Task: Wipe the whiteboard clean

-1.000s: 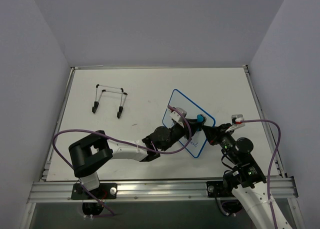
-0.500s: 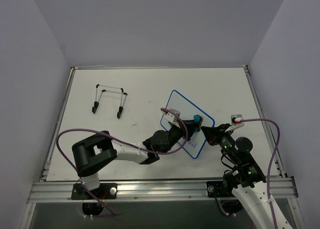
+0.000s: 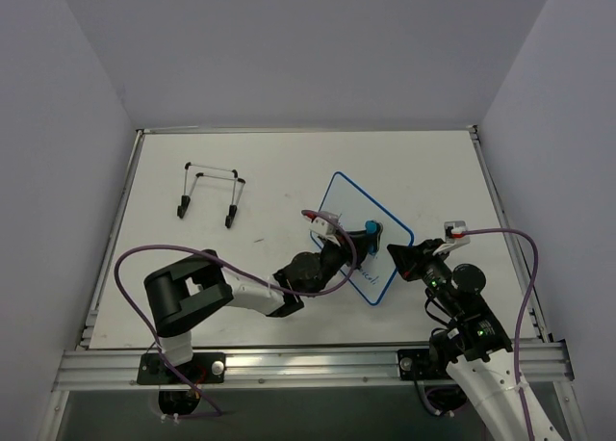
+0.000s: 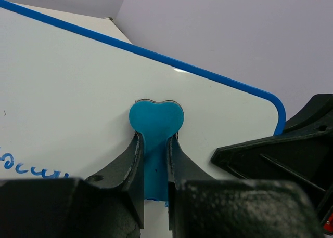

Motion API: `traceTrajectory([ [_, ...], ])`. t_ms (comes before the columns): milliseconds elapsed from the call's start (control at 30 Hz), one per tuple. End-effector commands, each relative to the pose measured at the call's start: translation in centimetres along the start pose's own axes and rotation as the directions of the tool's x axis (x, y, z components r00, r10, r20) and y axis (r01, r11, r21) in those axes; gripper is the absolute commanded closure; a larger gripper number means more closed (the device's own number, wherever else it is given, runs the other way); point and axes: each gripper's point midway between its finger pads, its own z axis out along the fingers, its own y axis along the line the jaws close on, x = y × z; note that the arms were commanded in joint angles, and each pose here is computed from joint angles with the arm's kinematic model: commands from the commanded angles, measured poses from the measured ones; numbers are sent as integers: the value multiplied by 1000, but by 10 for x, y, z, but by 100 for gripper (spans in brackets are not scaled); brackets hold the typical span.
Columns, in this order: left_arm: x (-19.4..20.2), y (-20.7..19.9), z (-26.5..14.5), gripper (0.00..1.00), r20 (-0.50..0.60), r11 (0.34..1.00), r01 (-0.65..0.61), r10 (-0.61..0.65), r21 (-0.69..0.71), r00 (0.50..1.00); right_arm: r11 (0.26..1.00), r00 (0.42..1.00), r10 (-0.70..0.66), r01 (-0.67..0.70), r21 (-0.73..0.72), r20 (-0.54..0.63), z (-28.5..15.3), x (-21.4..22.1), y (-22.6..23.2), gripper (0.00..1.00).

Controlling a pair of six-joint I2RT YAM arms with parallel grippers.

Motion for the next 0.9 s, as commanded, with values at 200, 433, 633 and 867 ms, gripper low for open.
traceTrajectory([
  [200,81,8,-35,98,-191,996,-90,91,13,977,929,986,8,55,-367,168,-26,-66,94,100],
  [433,88,-2,-42,98,-201,997,-64,73,53,977,930,986,11,50,-364,164,-26,-65,94,100],
  [633,95,-24,-47,98,-214,993,-52,75,109,974,927,986,23,40,-373,165,-24,-65,94,100],
  [867,100,-43,-53,98,-215,983,-51,90,179,973,925,987,28,35,-377,160,-24,-63,94,100],
])
